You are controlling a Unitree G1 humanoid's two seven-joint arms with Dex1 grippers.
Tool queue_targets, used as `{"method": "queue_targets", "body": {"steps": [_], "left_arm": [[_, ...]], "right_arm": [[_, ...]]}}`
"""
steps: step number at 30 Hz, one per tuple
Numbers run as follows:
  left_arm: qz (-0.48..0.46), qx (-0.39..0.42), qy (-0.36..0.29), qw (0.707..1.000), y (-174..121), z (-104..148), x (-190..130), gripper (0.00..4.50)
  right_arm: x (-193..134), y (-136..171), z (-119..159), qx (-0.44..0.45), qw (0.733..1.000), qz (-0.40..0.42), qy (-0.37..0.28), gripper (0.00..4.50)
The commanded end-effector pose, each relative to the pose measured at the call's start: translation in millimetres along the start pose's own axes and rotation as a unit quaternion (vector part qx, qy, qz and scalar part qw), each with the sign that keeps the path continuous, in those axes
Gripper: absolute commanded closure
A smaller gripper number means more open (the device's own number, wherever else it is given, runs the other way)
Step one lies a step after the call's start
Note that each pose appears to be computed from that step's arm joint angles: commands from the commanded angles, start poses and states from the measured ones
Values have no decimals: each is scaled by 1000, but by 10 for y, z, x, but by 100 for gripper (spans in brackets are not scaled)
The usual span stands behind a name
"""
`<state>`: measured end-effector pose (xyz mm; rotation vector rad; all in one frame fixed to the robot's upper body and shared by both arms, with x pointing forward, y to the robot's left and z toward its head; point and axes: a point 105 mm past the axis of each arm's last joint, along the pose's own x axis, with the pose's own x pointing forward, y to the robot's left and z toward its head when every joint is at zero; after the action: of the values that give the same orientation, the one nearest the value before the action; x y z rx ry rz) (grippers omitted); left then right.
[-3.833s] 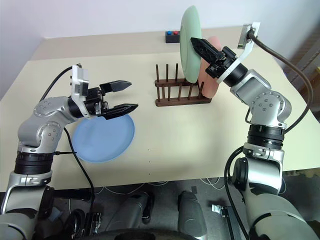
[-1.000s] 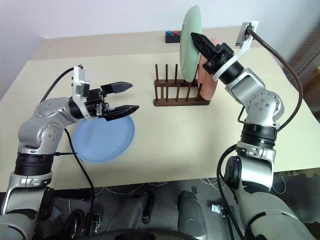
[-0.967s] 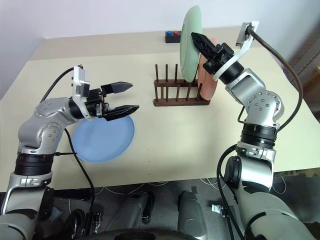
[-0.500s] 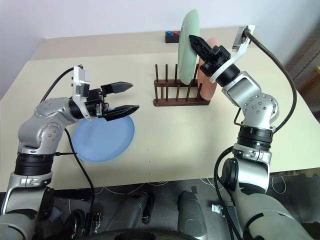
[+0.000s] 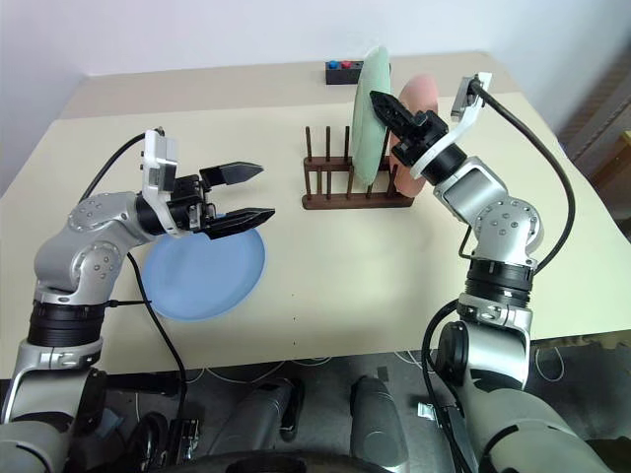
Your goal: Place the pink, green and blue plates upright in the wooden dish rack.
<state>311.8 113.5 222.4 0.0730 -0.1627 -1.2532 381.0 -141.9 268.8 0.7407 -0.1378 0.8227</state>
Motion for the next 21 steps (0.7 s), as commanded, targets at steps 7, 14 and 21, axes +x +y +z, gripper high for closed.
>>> {"method": "queue_targets", "body": {"steps": [7,14,21], "left_arm": [[-3,17,-7,1000,-26,94,-14,0],[-4,16,-8,1000,-27,89,-6,0],[-5,16,-9,1000,-24,88,-1,0]], "right_arm": [[62,240,144,-34,998,41,-15,4],[73,292,204,-86,995,40,-15,4],[73,272,249,-161,987,25,-7,4]]}}
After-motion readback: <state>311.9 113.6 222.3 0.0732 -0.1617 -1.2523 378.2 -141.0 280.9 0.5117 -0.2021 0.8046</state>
